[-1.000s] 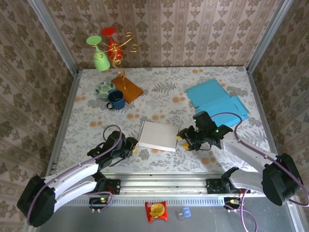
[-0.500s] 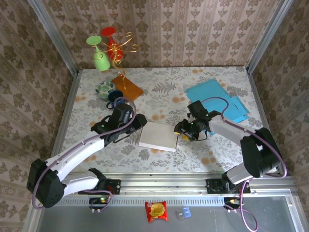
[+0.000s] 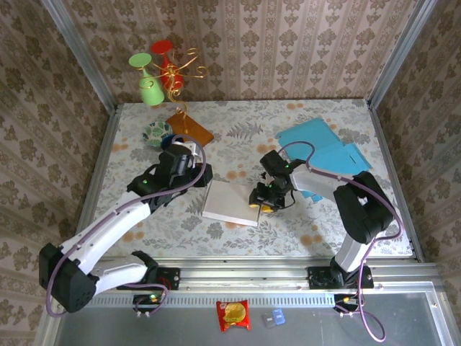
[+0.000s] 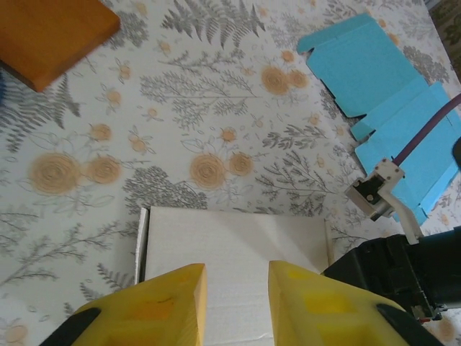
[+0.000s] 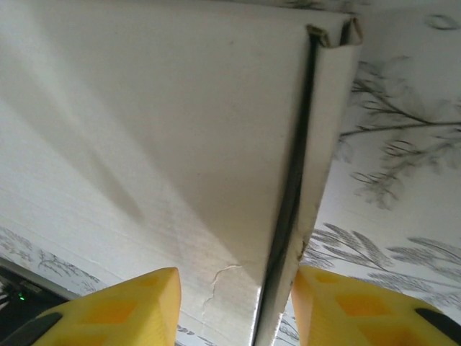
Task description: Fold the paper box
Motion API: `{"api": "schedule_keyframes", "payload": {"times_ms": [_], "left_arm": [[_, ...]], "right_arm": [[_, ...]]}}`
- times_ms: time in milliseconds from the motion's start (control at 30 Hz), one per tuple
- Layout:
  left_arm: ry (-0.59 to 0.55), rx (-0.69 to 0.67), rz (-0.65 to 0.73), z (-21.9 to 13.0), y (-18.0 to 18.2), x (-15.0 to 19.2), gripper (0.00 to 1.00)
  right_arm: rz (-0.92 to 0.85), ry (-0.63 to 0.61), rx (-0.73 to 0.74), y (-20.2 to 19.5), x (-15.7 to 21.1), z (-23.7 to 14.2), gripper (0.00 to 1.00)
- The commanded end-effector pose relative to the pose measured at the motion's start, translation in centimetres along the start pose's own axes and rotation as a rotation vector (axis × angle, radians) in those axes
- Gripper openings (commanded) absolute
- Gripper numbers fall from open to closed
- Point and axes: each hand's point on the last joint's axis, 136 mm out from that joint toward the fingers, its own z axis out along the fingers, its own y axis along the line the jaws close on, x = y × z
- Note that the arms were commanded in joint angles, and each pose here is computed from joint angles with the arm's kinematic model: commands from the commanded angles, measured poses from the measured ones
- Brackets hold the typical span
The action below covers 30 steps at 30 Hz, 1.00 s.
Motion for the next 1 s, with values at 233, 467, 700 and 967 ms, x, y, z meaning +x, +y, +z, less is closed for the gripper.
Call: {"api": "schedule_keyframes", "payload": {"times_ms": [233,467,700,967], "left_arm": [[-0.113,-0.095,0.006,-4.5,2.9,-1.2,0.24],[-0.175,-0.115,0.032,-7.1,3.8,-1.4,0.24],[-0.143,-0.096,0.037,-8.2,3.7,-1.1,0.26],[-0.078,-0.102,0.049,-9.0,3.9,-0.5,0.31]], "right_arm": [[-0.137,0.017,0.053,4.1,-0.9,3.0,0.38],[-0.224,0.022,0.04,8.3,-1.8,5.2,0.34],[-0.259,0.025,-0.026,12.8,-2.2,7.4,0.34],[-0.28,0.05,-0.09,16.9,-1.5,10.2,0.34]]}}
